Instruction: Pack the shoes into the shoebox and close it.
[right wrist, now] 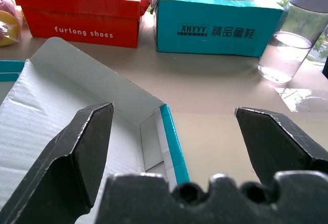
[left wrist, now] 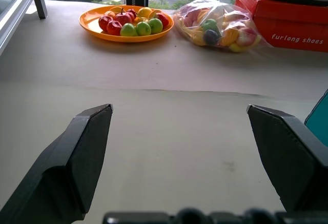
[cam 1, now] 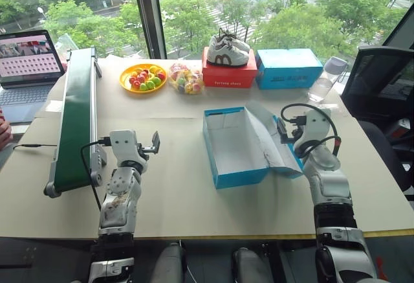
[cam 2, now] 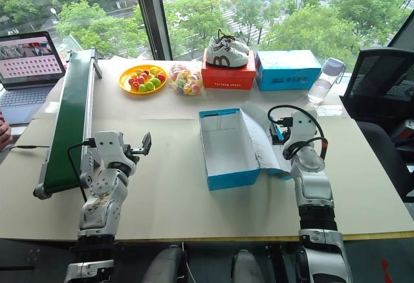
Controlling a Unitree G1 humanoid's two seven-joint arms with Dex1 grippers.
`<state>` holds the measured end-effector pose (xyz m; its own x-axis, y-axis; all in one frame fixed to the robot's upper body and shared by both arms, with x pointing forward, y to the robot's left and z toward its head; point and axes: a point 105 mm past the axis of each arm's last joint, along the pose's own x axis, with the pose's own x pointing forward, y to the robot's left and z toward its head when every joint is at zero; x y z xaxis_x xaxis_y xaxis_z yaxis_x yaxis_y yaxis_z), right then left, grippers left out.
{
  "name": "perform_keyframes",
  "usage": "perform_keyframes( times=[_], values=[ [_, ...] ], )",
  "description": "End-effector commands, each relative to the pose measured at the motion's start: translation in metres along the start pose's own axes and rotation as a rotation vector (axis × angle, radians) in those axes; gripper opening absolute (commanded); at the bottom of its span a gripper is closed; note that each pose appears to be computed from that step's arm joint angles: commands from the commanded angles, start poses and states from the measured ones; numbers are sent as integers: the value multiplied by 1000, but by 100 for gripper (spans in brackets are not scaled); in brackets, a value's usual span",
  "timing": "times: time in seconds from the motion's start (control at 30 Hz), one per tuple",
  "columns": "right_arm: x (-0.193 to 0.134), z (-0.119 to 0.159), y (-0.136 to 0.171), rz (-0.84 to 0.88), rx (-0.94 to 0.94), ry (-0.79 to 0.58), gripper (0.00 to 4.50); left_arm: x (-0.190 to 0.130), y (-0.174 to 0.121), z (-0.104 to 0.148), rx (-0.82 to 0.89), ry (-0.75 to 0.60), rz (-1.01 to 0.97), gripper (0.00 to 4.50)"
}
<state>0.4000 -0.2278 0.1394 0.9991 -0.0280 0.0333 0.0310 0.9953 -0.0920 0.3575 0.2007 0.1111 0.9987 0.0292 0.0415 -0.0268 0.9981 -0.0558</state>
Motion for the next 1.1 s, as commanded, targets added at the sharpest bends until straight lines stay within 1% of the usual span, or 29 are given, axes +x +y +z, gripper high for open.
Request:
perform_keyframes(
  times=[0.03,0.1,0.13,0.17,0.23,0.27,0.37,0.47,0.53,0.6,0.7,0.87,1.1],
  values=[
    [-1,22,7,56,24,-70,445,-2,-3,18,33,-75,-13,450],
    [-10,48,49,290,112,-151,445,-3,-1,33,74,-135,-13,450],
    [-14,56,61,362,137,-170,445,-3,0,37,86,-150,-11,450],
    [-20,66,72,442,158,-191,445,-2,7,41,85,-154,13,450],
    [-27,78,84,533,177,-206,445,0,17,47,81,-155,42,450],
    [-35,88,94,619,178,-217,445,0,28,55,87,-169,72,450],
    [-52,104,112,791,176,-211,445,1,52,71,66,-179,138,450],
    [-70,116,128,951,168,-216,445,1,80,59,49,-28,210,450],
    [-96,114,152,1148,118,-177,445,-6,102,49,5,82,259,450],
    [-109,107,164,1249,82,-134,445,-11,113,50,8,114,284,450],
    [-109,97,173,1260,38,-101,445,-16,126,48,-53,148,347,450],
    [-104,77,180,1246,-35,-53,445,-22,136,41,-65,198,392,450],
    [-102,71,183,1222,-23,-45,445,-26,142,40,-83,217,414,450]
  ],
)
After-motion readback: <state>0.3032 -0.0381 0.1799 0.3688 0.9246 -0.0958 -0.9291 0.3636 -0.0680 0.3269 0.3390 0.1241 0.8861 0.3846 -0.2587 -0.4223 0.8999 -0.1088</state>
